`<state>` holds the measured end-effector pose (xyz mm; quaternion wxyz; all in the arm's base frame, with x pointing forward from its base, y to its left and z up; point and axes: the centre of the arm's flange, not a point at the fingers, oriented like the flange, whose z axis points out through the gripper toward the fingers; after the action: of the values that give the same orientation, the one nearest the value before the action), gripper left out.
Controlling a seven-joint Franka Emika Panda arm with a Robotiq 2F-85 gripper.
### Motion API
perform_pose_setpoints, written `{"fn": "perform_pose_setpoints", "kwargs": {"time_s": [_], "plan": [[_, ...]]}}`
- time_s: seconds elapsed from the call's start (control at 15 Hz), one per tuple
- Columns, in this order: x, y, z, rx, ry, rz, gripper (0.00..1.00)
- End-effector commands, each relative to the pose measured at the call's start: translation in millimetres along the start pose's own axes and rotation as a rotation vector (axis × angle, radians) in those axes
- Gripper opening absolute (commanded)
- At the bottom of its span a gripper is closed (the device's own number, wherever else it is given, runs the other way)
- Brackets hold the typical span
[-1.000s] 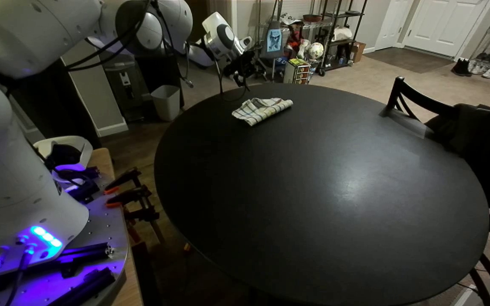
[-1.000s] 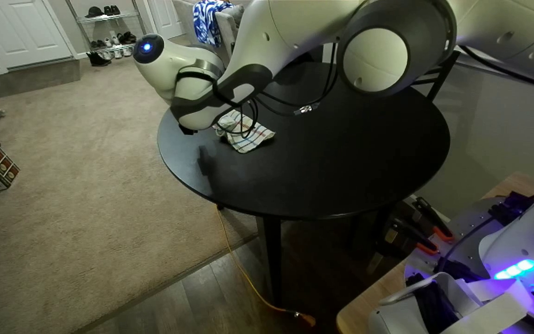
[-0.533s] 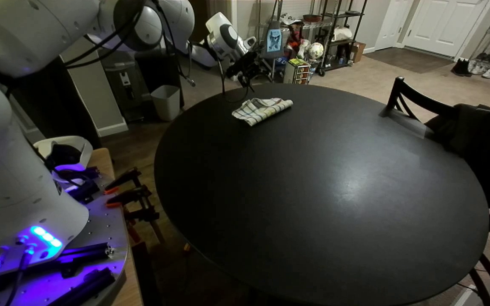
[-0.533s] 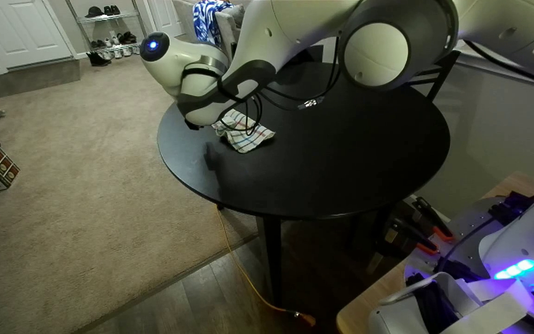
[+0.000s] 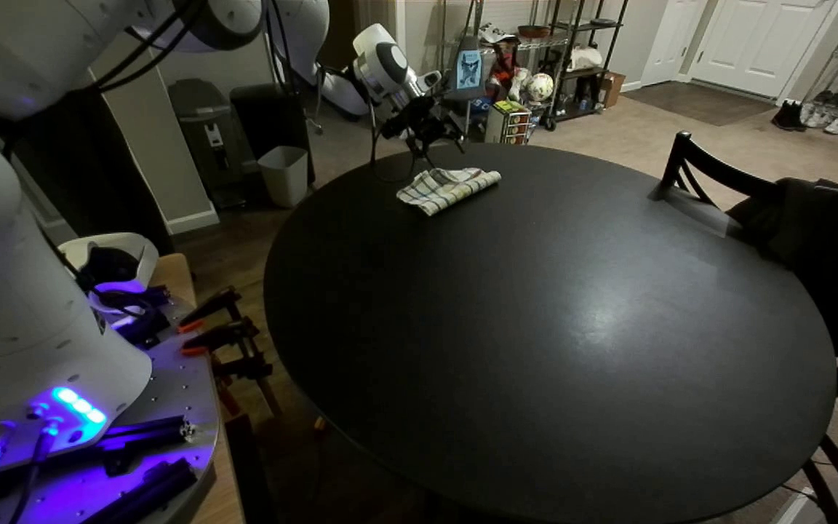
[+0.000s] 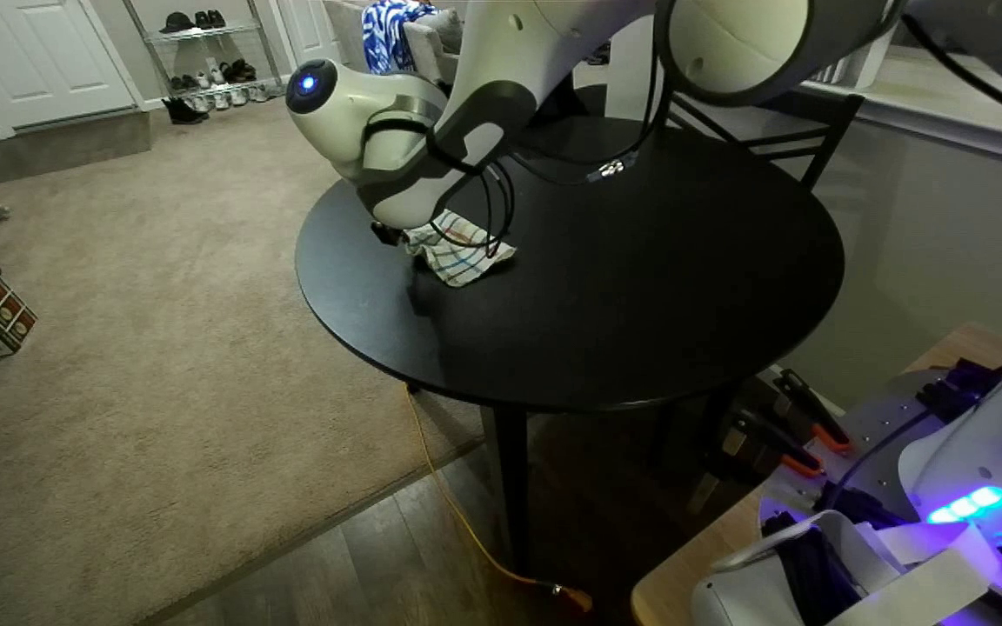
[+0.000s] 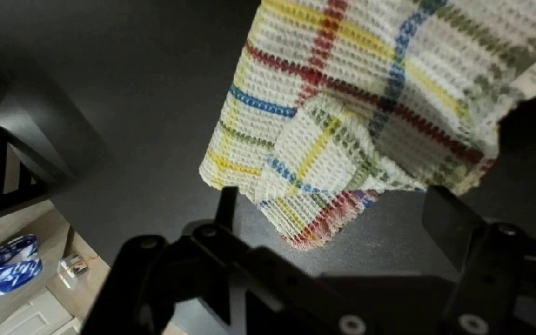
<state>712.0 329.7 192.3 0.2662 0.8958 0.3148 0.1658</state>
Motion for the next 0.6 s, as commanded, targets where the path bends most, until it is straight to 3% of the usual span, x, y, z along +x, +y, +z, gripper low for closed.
{"fn": "perform_pose_setpoints", "kwargs": {"time_s": [0.0, 0.53], "plan": [[-42.2, 4.3, -28.7, 0.022, -0.017, 0.015, 1.0], [-44.0, 5.4, -49.8, 0.019, -0.009, -0.073, 1.0]]}}
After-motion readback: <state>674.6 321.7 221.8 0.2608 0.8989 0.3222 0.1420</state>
